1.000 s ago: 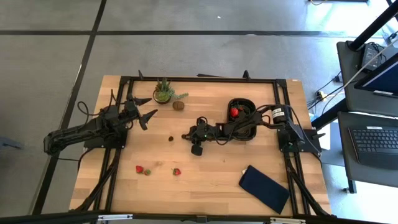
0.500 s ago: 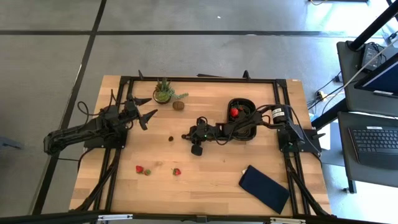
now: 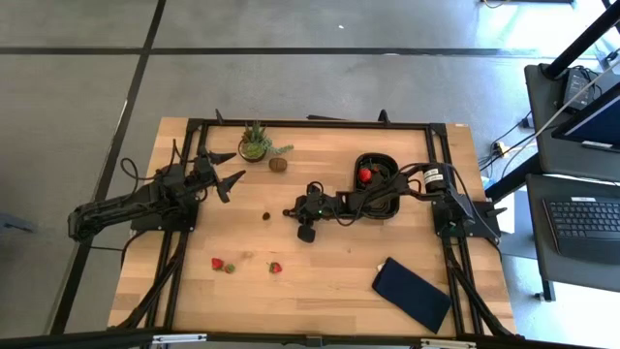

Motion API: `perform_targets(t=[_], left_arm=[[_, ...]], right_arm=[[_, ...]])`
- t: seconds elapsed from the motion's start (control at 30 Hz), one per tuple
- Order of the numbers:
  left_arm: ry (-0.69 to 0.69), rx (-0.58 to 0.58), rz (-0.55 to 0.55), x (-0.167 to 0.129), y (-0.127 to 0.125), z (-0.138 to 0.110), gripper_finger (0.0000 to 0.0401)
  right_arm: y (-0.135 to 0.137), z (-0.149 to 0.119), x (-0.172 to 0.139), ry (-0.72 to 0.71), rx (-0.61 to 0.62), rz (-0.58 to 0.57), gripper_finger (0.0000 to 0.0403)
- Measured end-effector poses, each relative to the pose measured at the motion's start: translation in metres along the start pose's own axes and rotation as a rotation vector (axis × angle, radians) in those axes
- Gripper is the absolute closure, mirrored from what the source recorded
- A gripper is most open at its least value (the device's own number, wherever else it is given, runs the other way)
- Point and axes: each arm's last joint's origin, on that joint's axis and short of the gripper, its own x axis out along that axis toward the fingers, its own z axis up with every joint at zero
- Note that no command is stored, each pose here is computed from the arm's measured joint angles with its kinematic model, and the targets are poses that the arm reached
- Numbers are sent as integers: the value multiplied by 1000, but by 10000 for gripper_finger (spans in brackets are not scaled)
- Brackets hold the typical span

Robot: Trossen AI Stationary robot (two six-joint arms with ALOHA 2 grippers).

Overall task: Pick and placing Produce into tupperware
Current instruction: Put the black cherry into the black bin

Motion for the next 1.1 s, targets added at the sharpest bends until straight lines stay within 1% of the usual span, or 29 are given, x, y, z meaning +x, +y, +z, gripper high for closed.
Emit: perform_targets(t=[0.17,0.37,0.53,0.67,0.73,0.8,0.93,1.1], left_arm=[[0,0,0,0,0,0,99],[0,0,0,0,0,0,99],[0,0,0,0,0,0,99],[0,0,0,0,0,0,99],[0,0,0,0,0,0,99],[0,0,0,0,0,0,99],[0,0,0,0,0,0,99],[0,0,0,0,0,0,99]], right_arm=[[0,0,0,0,-3,0,353],[0,0,0,0,-5,3,395],[0,0,0,0,-3,3,391],[0,2,-2,-1,-3,4,398],[0,6,-7,7,-4,3,397],[0,15,-16,1,-4,-6,397],[-7,39,-47,37,8,-115,399],[-27,56,-101,164,158,-340,399]])
